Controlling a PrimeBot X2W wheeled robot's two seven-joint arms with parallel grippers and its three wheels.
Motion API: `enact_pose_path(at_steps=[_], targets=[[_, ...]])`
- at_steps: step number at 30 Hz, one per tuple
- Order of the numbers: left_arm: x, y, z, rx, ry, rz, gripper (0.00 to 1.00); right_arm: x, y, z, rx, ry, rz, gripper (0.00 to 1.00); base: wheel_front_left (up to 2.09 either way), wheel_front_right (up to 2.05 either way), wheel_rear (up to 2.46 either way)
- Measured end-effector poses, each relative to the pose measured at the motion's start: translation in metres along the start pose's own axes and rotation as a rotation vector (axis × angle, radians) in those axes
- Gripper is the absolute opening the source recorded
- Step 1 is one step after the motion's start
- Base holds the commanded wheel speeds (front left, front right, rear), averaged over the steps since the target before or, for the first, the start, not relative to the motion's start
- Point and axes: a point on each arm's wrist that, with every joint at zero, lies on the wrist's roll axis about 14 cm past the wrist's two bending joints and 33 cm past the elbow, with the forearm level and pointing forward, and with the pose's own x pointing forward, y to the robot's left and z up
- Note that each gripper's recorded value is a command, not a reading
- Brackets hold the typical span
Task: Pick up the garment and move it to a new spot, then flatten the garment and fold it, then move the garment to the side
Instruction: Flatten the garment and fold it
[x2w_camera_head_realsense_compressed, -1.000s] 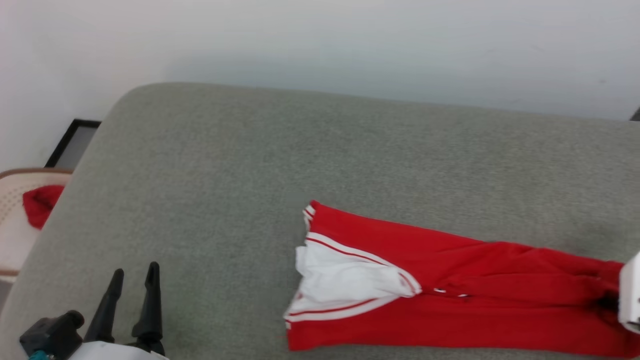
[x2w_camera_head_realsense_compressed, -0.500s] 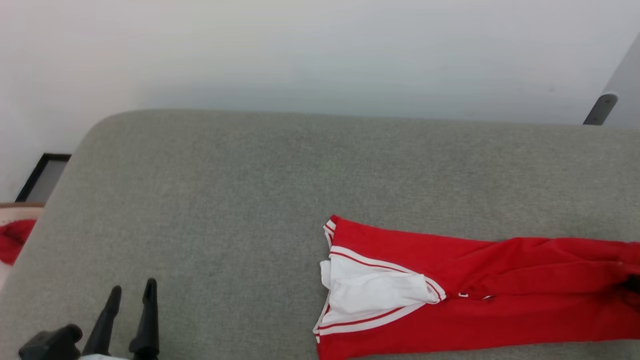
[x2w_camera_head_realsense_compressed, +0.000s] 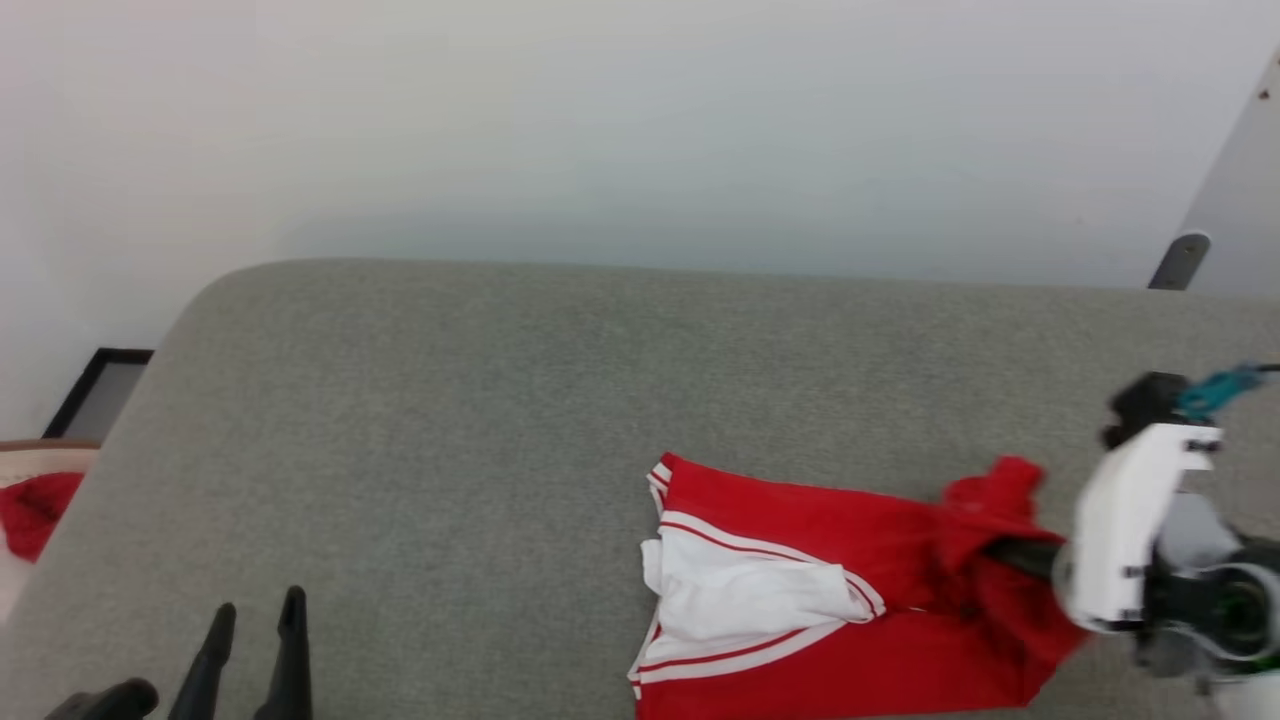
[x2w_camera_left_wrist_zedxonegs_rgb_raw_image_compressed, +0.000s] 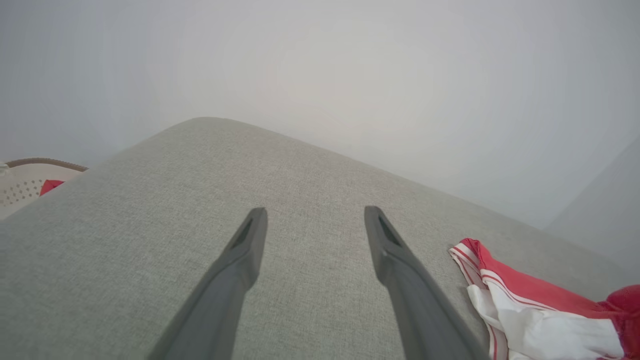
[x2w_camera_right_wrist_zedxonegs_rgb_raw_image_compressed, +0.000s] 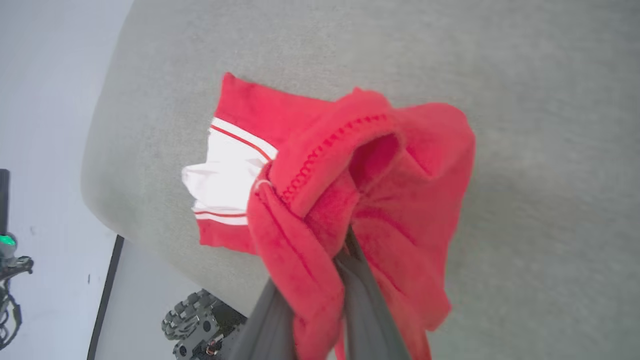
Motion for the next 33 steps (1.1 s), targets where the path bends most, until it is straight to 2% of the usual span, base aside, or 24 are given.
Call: enact_pose_path(at_steps=[3,4,5,19,20,21,22,23,24,33], targets=[[-0.002,0.000,0.001,-0.006,-0.001,0.003,1.00,0.015,0.035,0.000,-0.028,-0.003,0.081,0.00,0.00,0.00,0.00],[-0.002,0.000,0.001,-0.006,-0.001,0.003,1.00,0.015,0.035,0.000,-0.028,-0.003,0.081,0.00,0.00,0.00,0.00],[-0.001,-0.002,0.002,-0.010,-0.007,-0.001,1.00,0.027,0.055,-0.003,-0.038,0.008,0.128,0.00,0.00,0.00,0.00],[-0.005,0.002,0.007,-0.017,-0.021,0.014,1.00,0.090,0.114,-0.024,-0.135,0.101,0.228,0.00,0.00,0.00,0.00],[-0.006,0.004,0.006,-0.017,-0.018,0.021,1.00,0.093,0.117,-0.025,-0.144,0.106,0.228,0.25,0.00,0.00,0.00],[-0.007,0.006,0.005,-0.017,-0.018,0.027,1.00,0.096,0.118,-0.025,-0.157,0.109,0.225,0.38,0.00,0.00,0.00],[-0.007,0.007,0.005,-0.017,-0.017,0.031,1.00,0.099,0.120,-0.024,-0.167,0.110,0.226,0.61,0.00,0.00,0.00],[-0.007,0.007,0.005,-0.017,-0.018,0.031,1.00,0.101,0.121,-0.023,-0.171,0.109,0.227,0.91,0.00,0.00,0.00],[-0.007,0.008,0.005,-0.018,-0.018,0.034,1.00,0.103,0.122,-0.023,-0.173,0.111,0.227,1.00,0.00,0.00,0.00],[-0.001,0.006,0.004,-0.023,-0.026,0.031,1.00,0.097,0.129,-0.008,-0.177,0.066,0.261,1.00,0.00,0.00,0.00]])
